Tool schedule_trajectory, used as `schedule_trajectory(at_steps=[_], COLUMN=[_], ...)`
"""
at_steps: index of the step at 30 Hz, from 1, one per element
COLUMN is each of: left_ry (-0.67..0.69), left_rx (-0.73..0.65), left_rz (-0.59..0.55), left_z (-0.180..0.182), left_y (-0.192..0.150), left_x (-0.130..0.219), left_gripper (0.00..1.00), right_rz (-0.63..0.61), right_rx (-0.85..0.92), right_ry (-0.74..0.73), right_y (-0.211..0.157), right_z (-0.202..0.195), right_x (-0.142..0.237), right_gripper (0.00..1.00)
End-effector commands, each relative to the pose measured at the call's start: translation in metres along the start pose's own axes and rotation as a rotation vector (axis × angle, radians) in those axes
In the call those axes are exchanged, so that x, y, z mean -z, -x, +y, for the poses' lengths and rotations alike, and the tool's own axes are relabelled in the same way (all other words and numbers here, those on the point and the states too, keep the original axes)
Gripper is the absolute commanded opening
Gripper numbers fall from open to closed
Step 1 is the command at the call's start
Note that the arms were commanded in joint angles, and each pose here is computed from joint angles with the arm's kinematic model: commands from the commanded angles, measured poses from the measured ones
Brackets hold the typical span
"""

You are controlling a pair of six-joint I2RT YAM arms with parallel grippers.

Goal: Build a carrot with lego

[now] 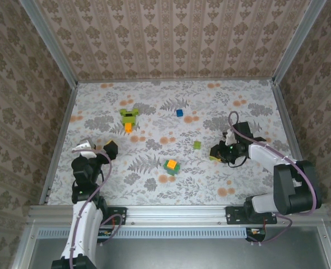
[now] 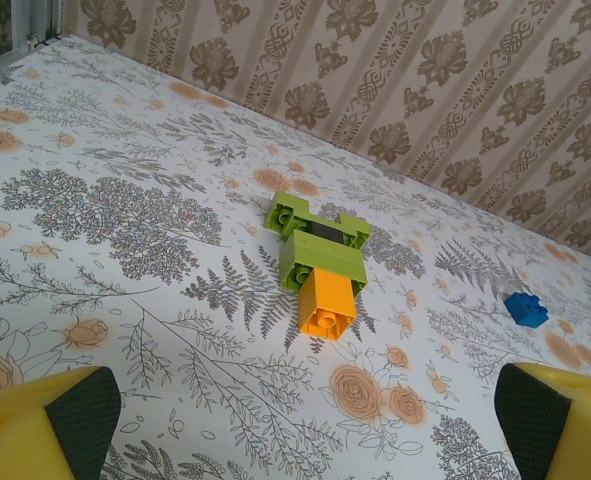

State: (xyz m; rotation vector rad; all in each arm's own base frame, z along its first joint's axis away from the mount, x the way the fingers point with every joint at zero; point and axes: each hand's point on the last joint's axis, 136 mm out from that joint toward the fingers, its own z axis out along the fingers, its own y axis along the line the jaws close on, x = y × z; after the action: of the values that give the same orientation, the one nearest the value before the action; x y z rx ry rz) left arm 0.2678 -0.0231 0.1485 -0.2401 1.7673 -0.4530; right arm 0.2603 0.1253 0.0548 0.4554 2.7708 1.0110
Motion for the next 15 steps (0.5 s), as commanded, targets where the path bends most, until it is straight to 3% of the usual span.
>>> schedule_trajectory(at_steps=[1,11,15], left_ry=[-0.017,-0.019,-0.019], left_rx=[-0.002,-0.009,-0.009], left_rz=[-0.008,-0.009,-0.007], left_z=[-0.002,-0.003,-0.003], left_y=[-0.001,-0.002,-0.002], left_x=[0.000,0.000,0.000], left_gripper=[1.00,1.00,1.00], right_rz=[0.006,0.009,0.000], right_rx=[-0.043,-0.095,-0.102], right_ry=[-0.006,-0.062,-0.095], right_y=[-0.002,-0.007,-0.008], right_z=[-0.007,-0.026,-0.034], right_x=[-0.003,-0.002,0.000], right_gripper=[0.22,0.35,0.35])
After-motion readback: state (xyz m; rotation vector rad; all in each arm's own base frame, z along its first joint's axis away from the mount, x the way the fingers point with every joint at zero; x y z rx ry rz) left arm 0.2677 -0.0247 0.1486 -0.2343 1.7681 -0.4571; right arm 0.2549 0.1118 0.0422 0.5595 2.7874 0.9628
